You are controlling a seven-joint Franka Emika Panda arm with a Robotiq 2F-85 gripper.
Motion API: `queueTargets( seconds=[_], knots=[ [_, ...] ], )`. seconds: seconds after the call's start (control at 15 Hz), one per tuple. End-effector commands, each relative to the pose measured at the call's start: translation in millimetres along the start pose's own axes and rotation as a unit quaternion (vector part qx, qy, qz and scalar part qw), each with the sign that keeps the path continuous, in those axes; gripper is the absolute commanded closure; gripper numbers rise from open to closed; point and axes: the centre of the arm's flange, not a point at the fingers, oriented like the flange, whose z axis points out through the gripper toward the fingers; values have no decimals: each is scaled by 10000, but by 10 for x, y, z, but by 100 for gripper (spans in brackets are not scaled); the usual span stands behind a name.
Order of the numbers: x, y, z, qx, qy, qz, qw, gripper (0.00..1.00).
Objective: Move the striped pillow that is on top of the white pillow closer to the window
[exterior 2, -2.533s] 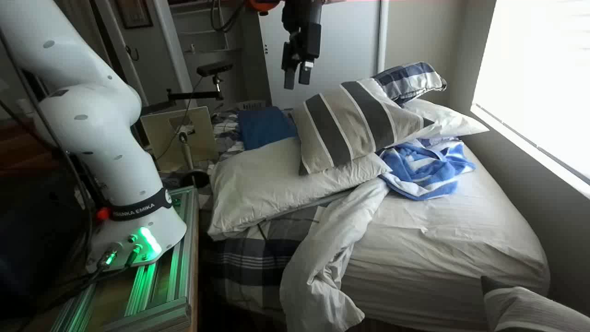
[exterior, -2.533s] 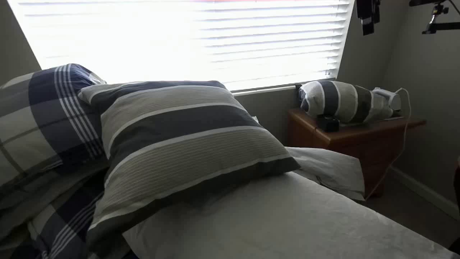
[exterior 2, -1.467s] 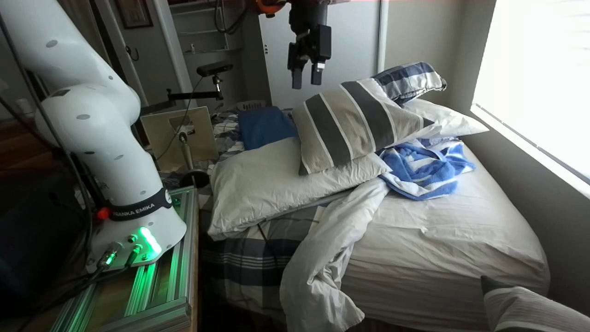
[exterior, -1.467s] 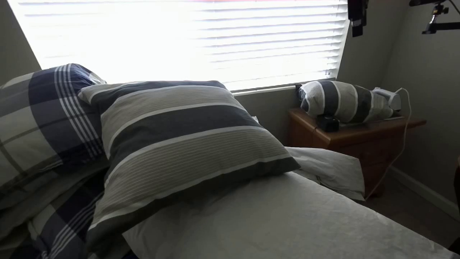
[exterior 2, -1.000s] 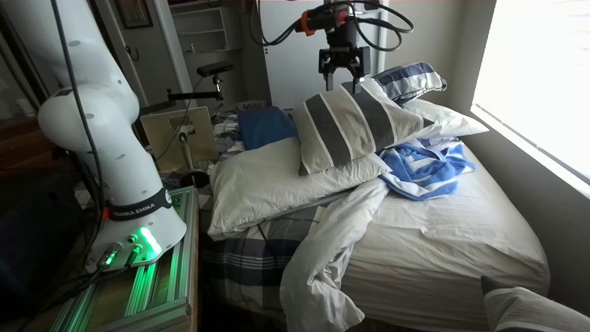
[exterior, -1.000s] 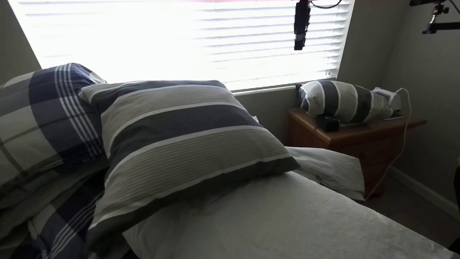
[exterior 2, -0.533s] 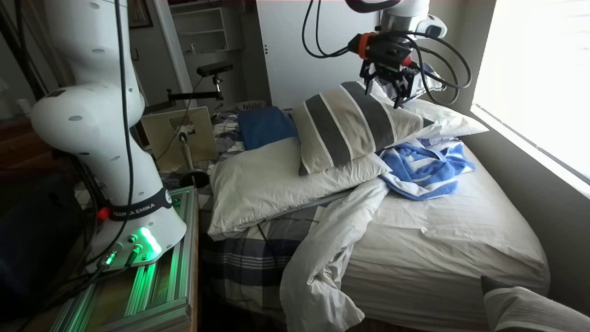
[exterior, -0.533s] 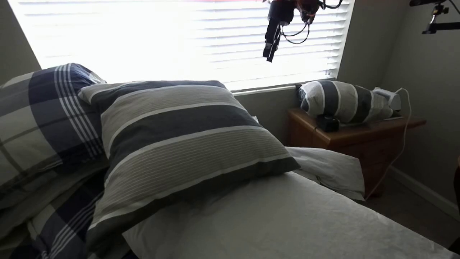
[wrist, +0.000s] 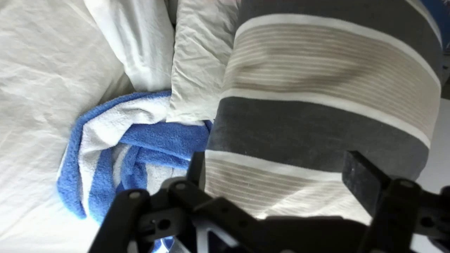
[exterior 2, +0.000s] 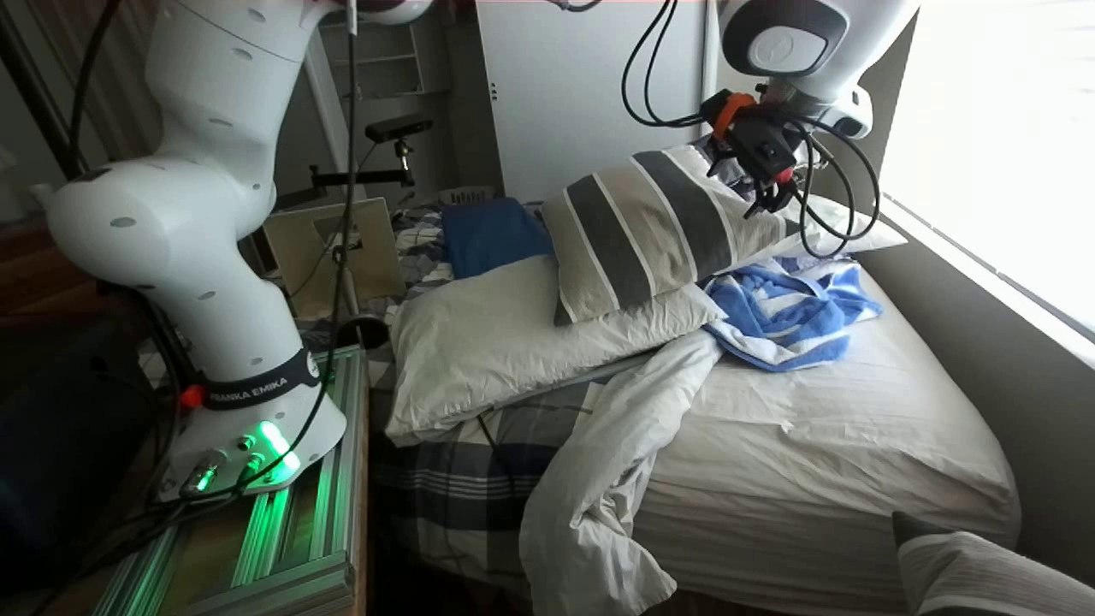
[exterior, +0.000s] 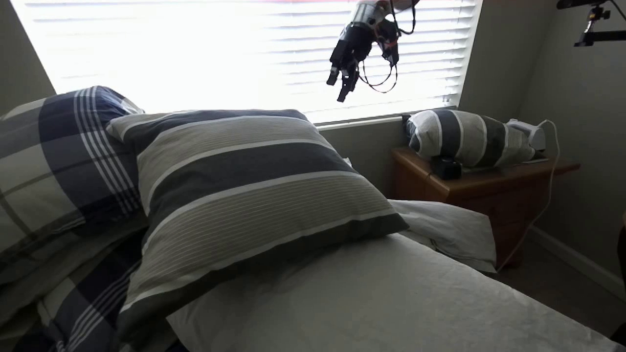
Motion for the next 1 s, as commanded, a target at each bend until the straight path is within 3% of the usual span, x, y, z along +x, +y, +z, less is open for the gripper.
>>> queueTargets(
  seconds=[0.0, 0.2, 0.6, 0.73, 0.93],
  knots=[
    [100, 13, 27, 52, 117, -105, 9999, 0],
    [266, 17, 6, 82, 302, -341, 9989, 0],
    [288, 21, -38, 75, 353, -378, 9986, 0],
    [551, 157, 44, -30, 966, 65, 9953, 0],
    [763, 366, 313, -266, 1206, 869, 9885, 0]
  ],
)
